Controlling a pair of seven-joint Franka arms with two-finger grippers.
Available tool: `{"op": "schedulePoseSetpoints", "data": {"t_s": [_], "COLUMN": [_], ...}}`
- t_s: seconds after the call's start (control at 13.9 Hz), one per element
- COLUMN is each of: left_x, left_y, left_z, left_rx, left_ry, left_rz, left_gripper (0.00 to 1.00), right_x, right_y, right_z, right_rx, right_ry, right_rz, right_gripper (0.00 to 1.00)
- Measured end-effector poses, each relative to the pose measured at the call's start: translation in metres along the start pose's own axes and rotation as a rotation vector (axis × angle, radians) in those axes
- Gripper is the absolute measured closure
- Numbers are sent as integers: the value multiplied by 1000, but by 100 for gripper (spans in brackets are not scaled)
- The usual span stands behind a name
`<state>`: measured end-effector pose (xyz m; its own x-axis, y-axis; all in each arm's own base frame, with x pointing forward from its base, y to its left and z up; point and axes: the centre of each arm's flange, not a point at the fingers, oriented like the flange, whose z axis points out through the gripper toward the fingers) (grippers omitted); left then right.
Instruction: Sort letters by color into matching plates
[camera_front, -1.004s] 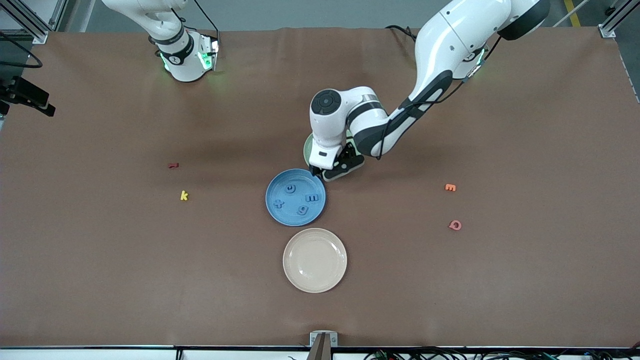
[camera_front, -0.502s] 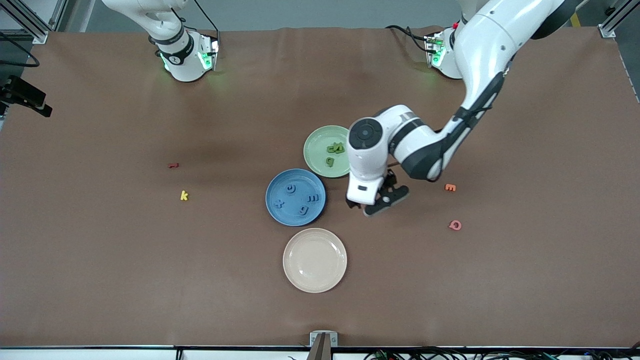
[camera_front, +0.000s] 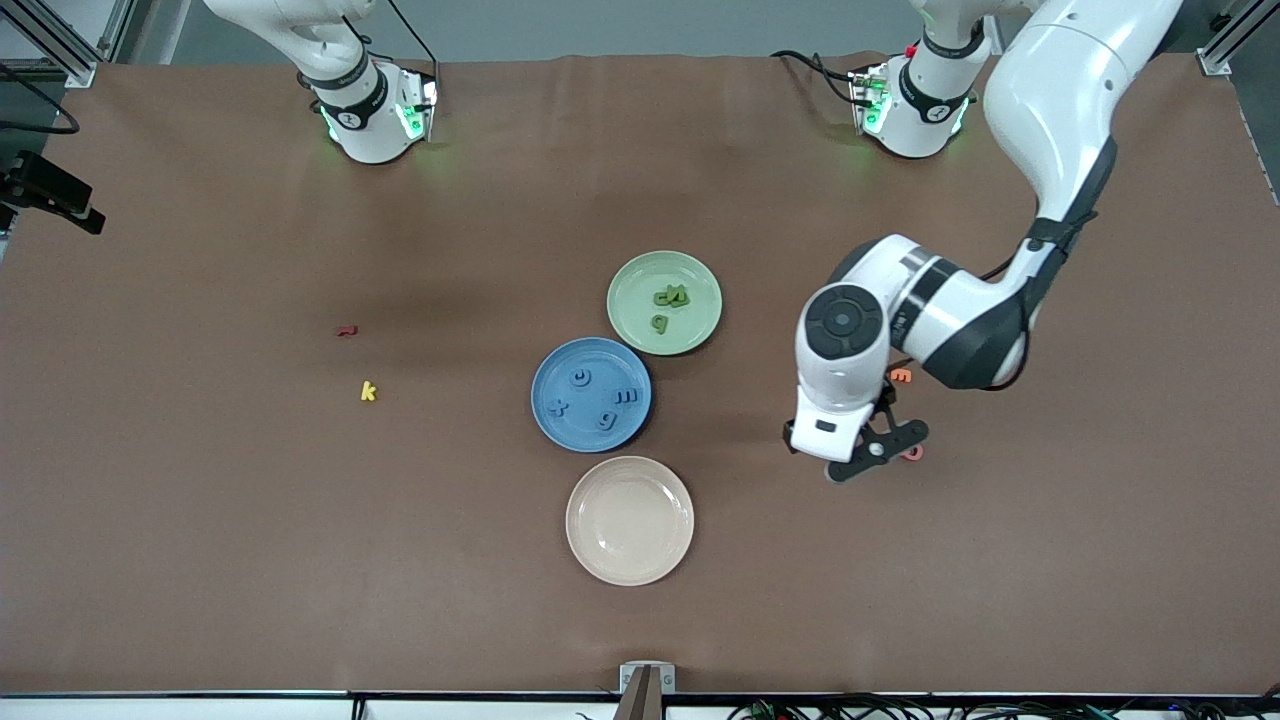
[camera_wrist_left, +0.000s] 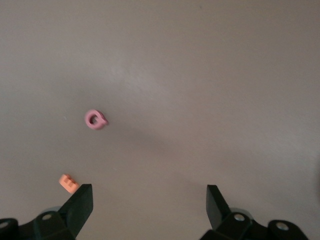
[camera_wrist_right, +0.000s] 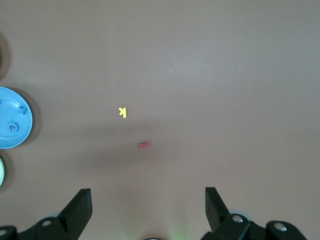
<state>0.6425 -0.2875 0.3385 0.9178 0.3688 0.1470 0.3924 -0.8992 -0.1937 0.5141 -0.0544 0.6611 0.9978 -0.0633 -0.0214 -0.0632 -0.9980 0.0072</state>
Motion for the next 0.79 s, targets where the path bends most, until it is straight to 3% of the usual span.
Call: {"op": "schedulePoseSetpoints", "data": {"t_s": [0.29,0.5,0.79], "left_x": [44,82,106], "left_y": [-46,-107,-201], "left_z": [-6,-36,-94], "left_rx": [13,-51,-132], "left_ry": [1,-64,-92], "left_rz": [63,82,154], "left_gripper": [0,0,0], "right_x": [0,-1,-2], "right_y": [1,1,1], "right_z": [1,1,1], "right_rx": [0,1,2], "right_ry": [-4,-4,-4], "right_rz": [2,2,2], "right_gripper": [0,0,0]}}
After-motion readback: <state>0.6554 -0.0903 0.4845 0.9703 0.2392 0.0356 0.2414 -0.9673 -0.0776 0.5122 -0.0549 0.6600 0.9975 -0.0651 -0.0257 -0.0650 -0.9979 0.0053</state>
